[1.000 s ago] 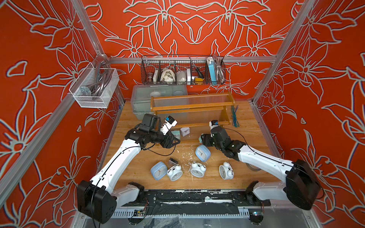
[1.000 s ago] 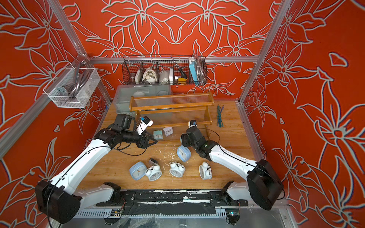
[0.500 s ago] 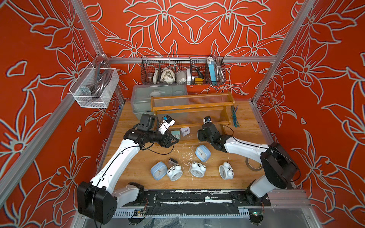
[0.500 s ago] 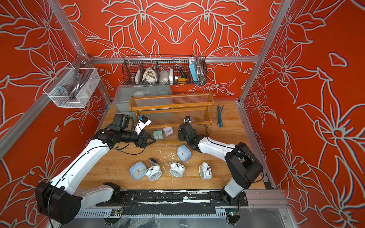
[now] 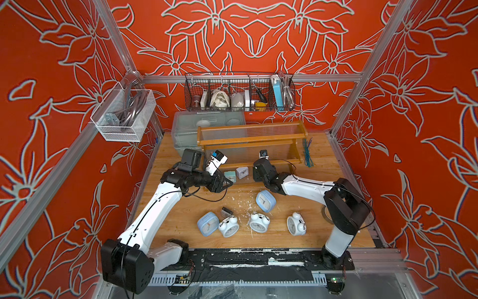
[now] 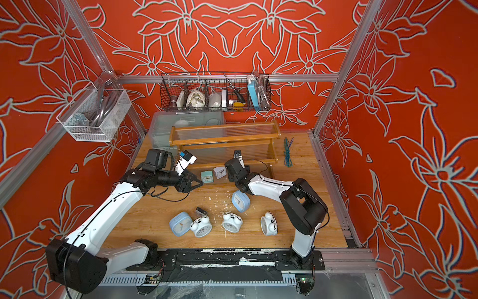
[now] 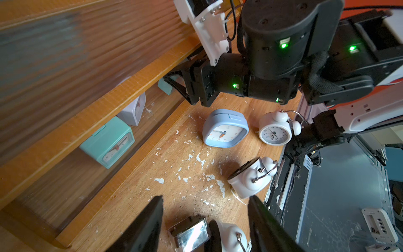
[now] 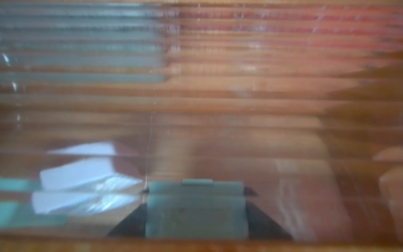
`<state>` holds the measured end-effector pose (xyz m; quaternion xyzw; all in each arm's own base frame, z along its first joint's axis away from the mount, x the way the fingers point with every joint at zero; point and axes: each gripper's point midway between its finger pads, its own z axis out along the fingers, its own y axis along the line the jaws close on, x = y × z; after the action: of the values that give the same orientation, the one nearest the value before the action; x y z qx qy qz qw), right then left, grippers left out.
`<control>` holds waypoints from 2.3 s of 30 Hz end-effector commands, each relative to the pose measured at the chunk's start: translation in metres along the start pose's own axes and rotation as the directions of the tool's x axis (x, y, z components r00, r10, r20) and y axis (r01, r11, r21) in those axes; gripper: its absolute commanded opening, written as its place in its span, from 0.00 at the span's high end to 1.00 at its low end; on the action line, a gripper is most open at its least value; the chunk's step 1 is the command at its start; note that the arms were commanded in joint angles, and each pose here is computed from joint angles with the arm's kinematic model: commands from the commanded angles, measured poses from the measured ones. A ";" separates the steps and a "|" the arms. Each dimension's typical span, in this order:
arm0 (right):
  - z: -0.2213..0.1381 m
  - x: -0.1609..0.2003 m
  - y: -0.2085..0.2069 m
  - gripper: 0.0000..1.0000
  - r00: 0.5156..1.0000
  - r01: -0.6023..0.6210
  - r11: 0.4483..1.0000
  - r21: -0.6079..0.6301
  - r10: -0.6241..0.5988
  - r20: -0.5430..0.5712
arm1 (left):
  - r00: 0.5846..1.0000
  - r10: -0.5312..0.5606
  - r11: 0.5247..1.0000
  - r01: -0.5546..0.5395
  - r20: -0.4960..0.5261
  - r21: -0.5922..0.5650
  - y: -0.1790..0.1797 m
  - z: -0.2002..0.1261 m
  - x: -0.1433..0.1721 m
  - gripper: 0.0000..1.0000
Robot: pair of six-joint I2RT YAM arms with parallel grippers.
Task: Place the alarm clocks on the shelf by style
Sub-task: Place the alarm on the shelf, then pick up the alarm from the center of the board.
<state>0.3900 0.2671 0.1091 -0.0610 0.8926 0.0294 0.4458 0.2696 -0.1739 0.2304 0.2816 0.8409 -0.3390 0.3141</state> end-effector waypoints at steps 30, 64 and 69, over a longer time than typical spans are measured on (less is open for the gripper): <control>0.000 -0.006 0.003 0.12 0.999 0.018 0.999 0.041 -0.017 -0.045 | 0.999 -0.026 1.000 0.026 0.021 0.014 0.002 -0.006 0.003 0.37; -0.155 0.032 0.025 0.14 0.928 0.154 0.799 -0.582 -0.320 -0.194 | 0.931 0.104 0.994 -0.112 -0.349 -0.002 0.015 0.004 0.093 0.31; -0.154 0.036 0.031 0.16 0.906 0.175 0.771 -0.612 -0.369 -0.206 | 0.915 0.113 0.993 -0.122 -0.388 0.002 0.015 0.009 0.106 0.31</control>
<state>0.2480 0.2724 0.1716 -0.2991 0.8892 0.2141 0.2721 0.2220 -0.1466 0.1531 0.3750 0.8699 -0.2613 0.1854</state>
